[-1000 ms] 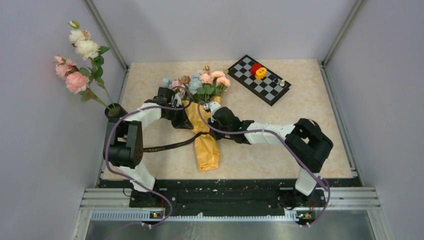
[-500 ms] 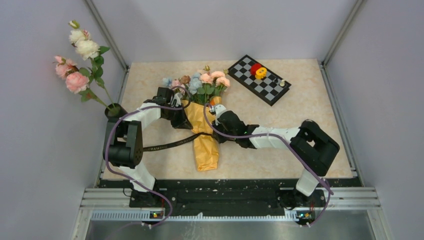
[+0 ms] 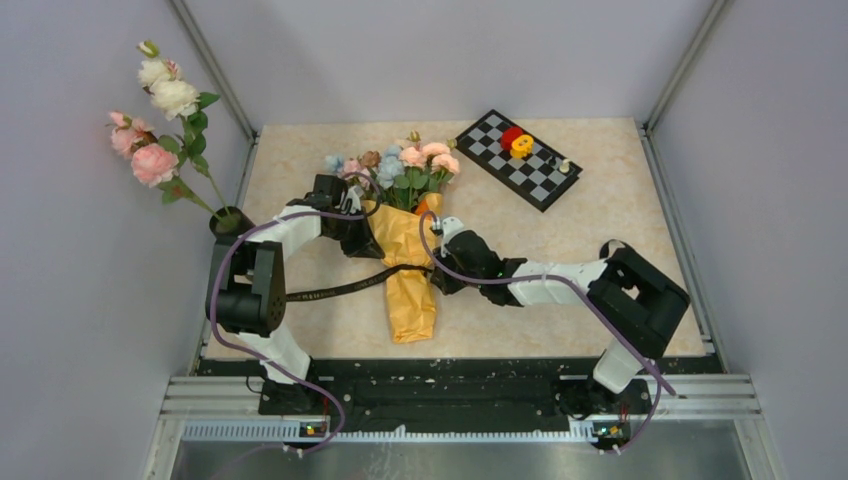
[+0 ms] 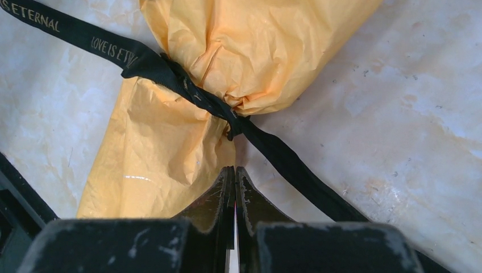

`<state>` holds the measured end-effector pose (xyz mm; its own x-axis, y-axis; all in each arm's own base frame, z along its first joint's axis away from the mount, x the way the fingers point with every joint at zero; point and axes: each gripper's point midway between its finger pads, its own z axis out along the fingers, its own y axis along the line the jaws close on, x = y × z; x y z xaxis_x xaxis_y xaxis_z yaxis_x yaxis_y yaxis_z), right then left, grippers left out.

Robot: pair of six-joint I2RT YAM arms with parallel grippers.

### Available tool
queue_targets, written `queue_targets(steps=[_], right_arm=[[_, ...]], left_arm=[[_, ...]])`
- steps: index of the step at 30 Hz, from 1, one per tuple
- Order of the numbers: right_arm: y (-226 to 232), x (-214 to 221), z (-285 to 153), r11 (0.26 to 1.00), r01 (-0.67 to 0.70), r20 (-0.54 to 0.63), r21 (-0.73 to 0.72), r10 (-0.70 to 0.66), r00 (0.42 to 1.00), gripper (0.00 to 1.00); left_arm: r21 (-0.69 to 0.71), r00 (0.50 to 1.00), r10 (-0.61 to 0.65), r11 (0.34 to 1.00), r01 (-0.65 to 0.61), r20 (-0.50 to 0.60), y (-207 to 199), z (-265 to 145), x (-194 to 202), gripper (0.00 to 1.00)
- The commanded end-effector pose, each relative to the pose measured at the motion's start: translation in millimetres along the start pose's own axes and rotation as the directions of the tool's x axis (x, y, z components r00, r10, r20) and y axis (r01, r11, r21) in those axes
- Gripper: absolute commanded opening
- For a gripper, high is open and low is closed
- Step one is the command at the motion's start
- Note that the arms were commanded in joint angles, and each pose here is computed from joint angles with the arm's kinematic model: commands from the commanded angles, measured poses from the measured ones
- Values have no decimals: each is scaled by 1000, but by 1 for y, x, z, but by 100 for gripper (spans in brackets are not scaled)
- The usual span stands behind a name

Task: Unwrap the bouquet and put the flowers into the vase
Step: Untie the ribbon from the wrapping paper.

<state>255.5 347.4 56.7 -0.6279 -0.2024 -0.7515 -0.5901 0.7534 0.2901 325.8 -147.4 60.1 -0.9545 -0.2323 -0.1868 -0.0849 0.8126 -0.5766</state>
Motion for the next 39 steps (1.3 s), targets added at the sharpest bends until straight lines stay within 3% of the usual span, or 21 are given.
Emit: queue_targets(steps=[1,4,8,12,21,39], right_arm=[[9,-26,-9,999,-33,90,-30,35,995,0],[8,-28,-12,999,-32,100,-22,34,994,2],[9,-36,-17,1000,-4,108,-19,6,994,13],[13,-42,-14,999,44,86,-30,-41,995,19],[11,-66,-1,995,97,84,-14,-96,992,22],[12,-51,25,989,136,-4,-53,-137,991,23]], left_arm=[[8,998,33,999,-33,57,-9,-14,-13,0],[9,998,33,999,-33,56,-9,-14,-13,0],[13,998,33,999,-34,56,-10,-14,-14,0],[14,998,34,999,-35,56,-10,-15,-14,0],[23,998,33,999,-35,53,-11,-15,-13,0],[29,998,32,999,-33,48,-12,-14,-13,0]])
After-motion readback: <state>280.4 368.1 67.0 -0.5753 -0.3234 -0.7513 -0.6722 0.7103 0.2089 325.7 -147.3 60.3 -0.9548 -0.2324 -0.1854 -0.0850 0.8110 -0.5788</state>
